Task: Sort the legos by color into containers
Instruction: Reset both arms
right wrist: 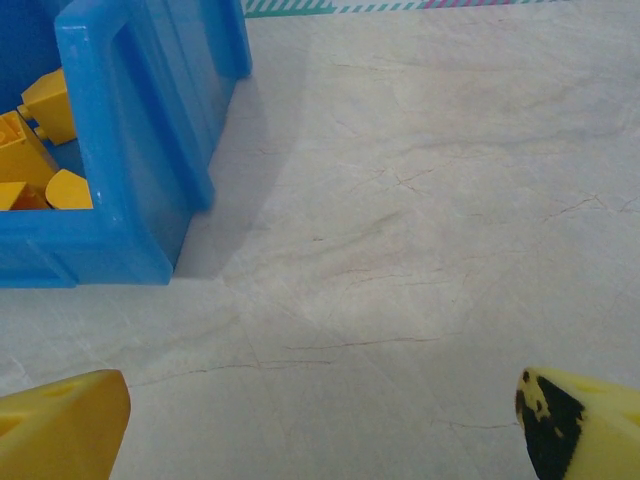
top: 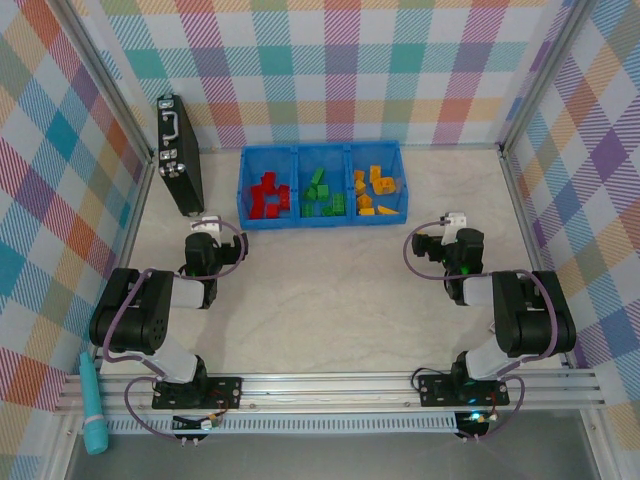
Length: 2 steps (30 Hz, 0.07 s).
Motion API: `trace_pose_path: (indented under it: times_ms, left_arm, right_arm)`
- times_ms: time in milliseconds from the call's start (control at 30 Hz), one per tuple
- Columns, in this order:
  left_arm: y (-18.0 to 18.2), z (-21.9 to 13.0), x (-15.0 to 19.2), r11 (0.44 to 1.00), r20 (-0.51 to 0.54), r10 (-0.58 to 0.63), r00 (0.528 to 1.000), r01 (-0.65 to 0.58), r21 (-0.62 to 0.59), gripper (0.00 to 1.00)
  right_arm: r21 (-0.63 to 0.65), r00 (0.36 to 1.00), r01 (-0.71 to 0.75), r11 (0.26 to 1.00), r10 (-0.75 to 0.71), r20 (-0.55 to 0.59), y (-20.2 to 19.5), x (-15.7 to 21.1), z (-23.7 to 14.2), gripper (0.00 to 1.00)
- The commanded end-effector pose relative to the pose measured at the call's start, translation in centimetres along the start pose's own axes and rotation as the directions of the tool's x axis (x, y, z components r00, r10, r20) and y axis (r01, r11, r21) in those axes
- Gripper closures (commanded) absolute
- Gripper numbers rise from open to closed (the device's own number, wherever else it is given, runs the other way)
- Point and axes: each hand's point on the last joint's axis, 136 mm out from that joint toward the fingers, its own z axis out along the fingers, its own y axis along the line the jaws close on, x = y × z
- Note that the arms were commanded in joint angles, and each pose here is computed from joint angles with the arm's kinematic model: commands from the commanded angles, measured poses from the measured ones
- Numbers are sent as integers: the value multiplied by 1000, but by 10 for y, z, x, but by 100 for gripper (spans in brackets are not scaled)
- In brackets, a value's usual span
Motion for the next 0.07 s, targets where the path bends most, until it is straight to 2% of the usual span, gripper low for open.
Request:
trace_pose_path:
  times_ms: [0, 33]
  left_arm:
    - [1, 2, -8, 1000, 17, 6, 1000, -7, 1, 0]
    - [1, 2, -8, 1000, 17, 6, 1000, -6, 2, 0]
  right_arm:
    - [-20, 999, -7, 1000, 8, 36, 3, -13, 2, 1]
    - [-20, 999, -9, 1000, 10, 37, 3, -13, 2, 1]
